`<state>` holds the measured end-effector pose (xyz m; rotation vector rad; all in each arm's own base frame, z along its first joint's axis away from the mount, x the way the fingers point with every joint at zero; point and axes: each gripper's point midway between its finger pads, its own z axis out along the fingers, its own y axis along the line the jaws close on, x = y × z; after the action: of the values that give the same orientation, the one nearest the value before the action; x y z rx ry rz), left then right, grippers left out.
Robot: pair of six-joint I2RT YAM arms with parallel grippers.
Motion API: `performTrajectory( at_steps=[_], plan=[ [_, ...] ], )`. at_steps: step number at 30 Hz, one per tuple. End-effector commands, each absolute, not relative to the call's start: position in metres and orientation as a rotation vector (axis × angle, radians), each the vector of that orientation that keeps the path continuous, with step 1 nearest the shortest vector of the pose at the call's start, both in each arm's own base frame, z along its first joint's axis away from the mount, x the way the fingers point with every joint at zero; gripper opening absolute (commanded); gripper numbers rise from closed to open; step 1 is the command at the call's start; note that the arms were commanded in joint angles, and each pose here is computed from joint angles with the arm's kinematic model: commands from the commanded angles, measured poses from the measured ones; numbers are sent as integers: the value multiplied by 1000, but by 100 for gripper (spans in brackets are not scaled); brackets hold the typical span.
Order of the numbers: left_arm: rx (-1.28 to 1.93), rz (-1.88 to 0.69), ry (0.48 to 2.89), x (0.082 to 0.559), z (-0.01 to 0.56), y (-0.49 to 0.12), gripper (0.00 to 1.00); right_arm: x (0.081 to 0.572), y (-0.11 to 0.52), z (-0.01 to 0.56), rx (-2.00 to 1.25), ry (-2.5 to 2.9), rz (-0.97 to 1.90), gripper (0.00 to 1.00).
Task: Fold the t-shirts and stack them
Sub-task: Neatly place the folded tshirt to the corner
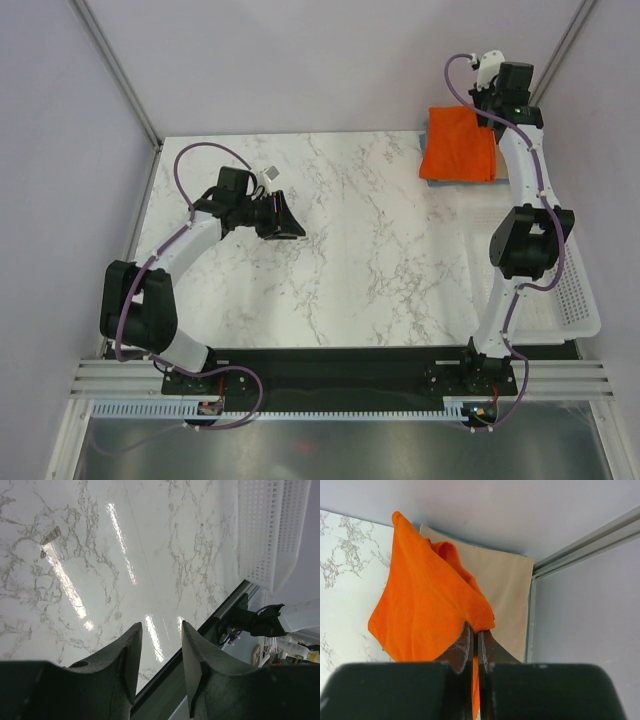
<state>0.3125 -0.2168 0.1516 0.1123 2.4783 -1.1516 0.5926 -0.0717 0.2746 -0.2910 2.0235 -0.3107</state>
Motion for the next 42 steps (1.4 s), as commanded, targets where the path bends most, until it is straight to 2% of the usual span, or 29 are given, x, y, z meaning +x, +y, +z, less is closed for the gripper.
performTrajectory(
  at_steps=[1, 7, 19, 31, 42],
  plan=[
    [193, -1168, 2444, 309, 157, -220, 45, 605, -77, 301, -346, 1937, -310, 0],
    [206, -1153, 2454, 306, 152, -222, 45, 623, -122, 289, -284, 1933, -307, 0],
    [206, -1132, 2472, 308, 145, -222, 45, 676, -129, 270, -321, 1800, -301, 0],
    [214, -1159, 2467, 306, 149, -225, 45, 694, -151, 265, -317, 1729, -408, 0],
    [205, -1161, 2481, 306, 144, -225, 45, 710, -168, 234, -293, 1718, -432, 0]
  ],
)
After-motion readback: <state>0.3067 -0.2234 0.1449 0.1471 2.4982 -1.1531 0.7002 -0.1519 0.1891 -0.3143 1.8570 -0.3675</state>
